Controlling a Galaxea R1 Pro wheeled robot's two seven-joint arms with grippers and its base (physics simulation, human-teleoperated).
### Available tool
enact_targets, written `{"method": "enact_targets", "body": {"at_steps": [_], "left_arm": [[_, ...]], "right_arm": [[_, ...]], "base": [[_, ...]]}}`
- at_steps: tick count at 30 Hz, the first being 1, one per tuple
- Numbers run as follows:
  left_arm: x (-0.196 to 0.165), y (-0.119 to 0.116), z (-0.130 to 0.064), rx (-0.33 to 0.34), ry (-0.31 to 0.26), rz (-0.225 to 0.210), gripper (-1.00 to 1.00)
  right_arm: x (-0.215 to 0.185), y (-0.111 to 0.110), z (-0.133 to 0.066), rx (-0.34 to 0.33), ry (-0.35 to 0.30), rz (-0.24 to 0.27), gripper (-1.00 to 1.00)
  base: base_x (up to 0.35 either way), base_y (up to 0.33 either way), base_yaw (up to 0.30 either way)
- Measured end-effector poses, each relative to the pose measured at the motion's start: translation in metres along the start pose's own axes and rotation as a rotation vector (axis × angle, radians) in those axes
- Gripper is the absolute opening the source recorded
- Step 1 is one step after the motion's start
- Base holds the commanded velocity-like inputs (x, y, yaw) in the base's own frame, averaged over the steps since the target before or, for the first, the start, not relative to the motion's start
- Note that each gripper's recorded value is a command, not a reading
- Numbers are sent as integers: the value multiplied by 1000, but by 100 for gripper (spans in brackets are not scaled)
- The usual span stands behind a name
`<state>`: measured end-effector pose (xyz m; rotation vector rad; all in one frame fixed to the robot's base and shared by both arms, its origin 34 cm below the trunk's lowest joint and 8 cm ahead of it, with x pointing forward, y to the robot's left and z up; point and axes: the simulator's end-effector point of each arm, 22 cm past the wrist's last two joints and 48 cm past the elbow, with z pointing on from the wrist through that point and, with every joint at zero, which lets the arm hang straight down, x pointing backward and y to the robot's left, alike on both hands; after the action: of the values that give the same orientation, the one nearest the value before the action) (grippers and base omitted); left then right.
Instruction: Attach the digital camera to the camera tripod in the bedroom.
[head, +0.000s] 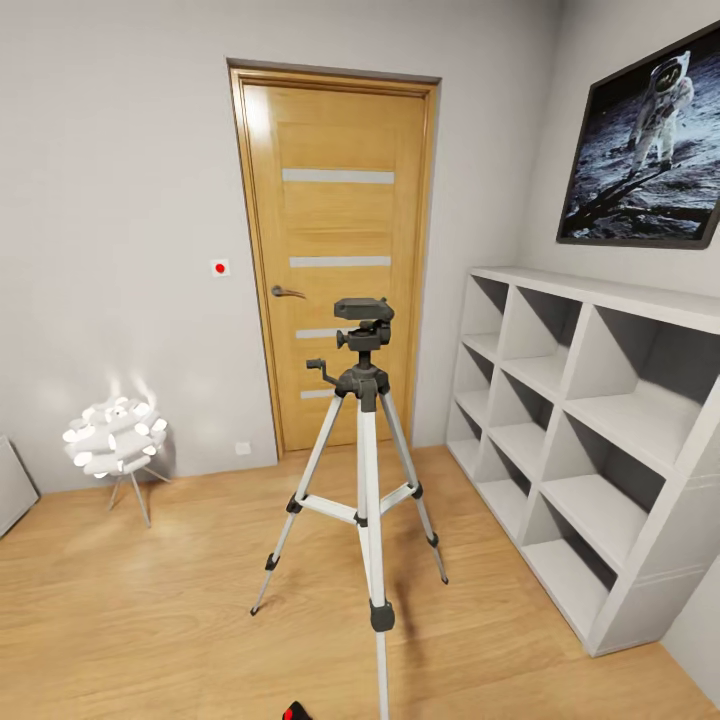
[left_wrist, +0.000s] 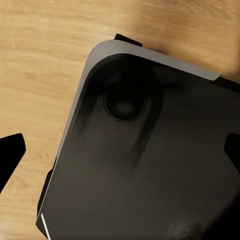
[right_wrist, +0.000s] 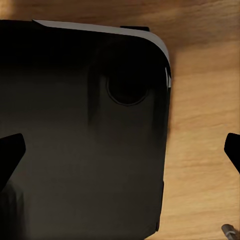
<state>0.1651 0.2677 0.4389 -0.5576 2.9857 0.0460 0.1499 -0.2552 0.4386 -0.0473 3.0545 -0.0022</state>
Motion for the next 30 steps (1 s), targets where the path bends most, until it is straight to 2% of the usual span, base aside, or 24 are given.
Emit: {"method": "enact_targets", "body": {"at_steps": [5, 30], "left_arm": [[0, 0, 0, 0, -2, 2, 100], [-4, 1, -40, -1, 1, 2, 100]], "right_arm": [[0, 0, 0, 0, 0, 1, 100], [-4, 1, -40, -2, 2, 2, 100]], "base": [[0, 0, 0], [0, 0, 0]]}}
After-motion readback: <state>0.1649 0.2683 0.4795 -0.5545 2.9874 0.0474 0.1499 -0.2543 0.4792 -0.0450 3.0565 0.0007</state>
